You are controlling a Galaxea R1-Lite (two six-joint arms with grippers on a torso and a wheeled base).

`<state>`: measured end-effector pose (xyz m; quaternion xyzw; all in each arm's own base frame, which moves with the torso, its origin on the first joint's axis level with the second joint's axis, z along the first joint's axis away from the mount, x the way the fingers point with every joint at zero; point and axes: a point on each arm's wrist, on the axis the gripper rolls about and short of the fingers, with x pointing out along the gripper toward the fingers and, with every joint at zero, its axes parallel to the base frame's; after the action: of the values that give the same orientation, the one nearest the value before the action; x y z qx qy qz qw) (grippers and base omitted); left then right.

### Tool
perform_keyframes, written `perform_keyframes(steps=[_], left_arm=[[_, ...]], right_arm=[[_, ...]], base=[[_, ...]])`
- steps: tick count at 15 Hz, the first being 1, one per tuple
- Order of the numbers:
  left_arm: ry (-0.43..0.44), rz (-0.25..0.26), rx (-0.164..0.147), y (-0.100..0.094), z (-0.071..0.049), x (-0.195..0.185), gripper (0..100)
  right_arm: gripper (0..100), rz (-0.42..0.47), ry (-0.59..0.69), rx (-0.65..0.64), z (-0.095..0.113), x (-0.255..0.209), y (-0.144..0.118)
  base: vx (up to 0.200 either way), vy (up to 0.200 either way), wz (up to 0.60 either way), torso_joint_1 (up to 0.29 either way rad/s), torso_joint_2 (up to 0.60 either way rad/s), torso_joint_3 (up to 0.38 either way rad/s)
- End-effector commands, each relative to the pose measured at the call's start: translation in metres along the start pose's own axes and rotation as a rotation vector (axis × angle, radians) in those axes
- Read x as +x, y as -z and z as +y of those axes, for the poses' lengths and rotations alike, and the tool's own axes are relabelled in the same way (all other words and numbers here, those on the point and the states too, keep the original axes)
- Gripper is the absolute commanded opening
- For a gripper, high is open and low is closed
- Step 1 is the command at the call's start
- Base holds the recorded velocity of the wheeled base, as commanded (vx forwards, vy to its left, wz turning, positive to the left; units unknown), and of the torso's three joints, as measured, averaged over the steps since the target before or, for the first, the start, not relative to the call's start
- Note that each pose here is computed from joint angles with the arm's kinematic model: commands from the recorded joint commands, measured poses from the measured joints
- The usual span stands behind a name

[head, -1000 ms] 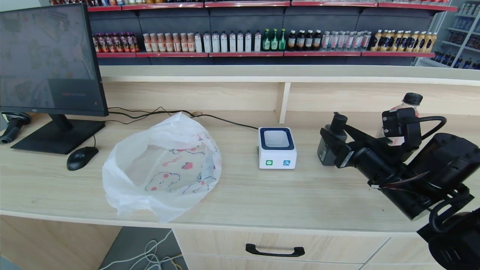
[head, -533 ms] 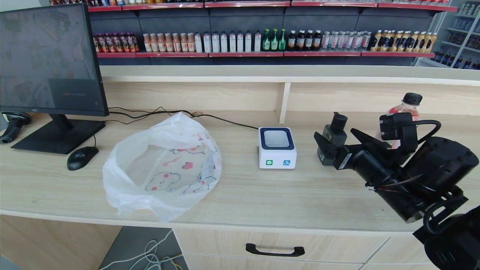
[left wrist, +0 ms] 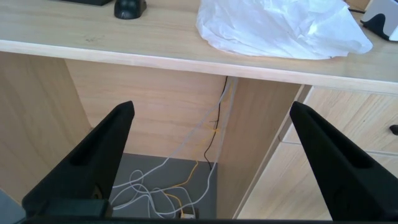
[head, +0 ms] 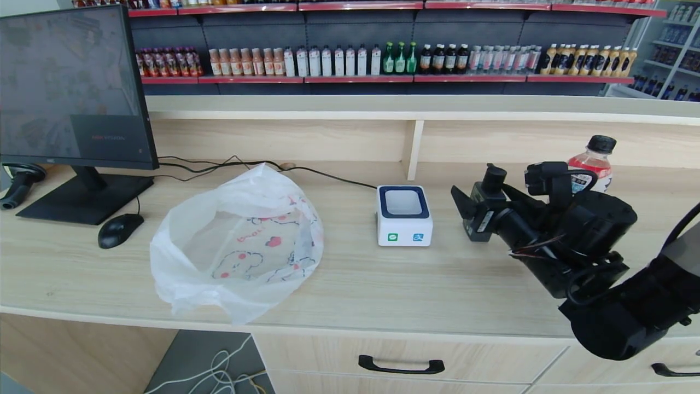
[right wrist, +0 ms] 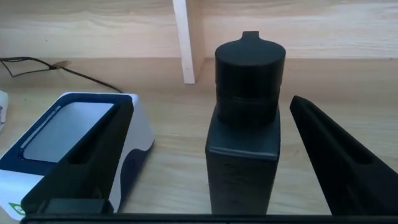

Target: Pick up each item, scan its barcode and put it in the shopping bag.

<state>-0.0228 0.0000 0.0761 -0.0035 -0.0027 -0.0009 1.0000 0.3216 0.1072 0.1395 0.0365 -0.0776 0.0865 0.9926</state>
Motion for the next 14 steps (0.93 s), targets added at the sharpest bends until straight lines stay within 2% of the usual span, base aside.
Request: perform_keyframes(steps=[1, 6, 14], left_arm=[[0.0, -0.001, -0.001, 0.0, 0.0, 0.0, 100], [0.0, -0.002, -0.001, 0.0, 0.0, 0.0, 100], [0.0, -0.002, -0.002, 0.0, 0.0, 0.0, 100]], right_arm=[[100, 0.019, 0.001, 0.005, 0.001, 0.014, 0.016], [100, 0.035, 0.005, 0.011, 0.001, 0.019, 0.026], [100, 0.03, 0.014, 0.03, -0.003, 0.021, 0.026]], base=[[0.0, 0.0, 0.0, 0.0, 0.0, 0.0], [0.0, 0.0, 0.0, 0.0, 0.0, 0.0], [0.0, 0.0, 0.0, 0.0, 0.0, 0.0]])
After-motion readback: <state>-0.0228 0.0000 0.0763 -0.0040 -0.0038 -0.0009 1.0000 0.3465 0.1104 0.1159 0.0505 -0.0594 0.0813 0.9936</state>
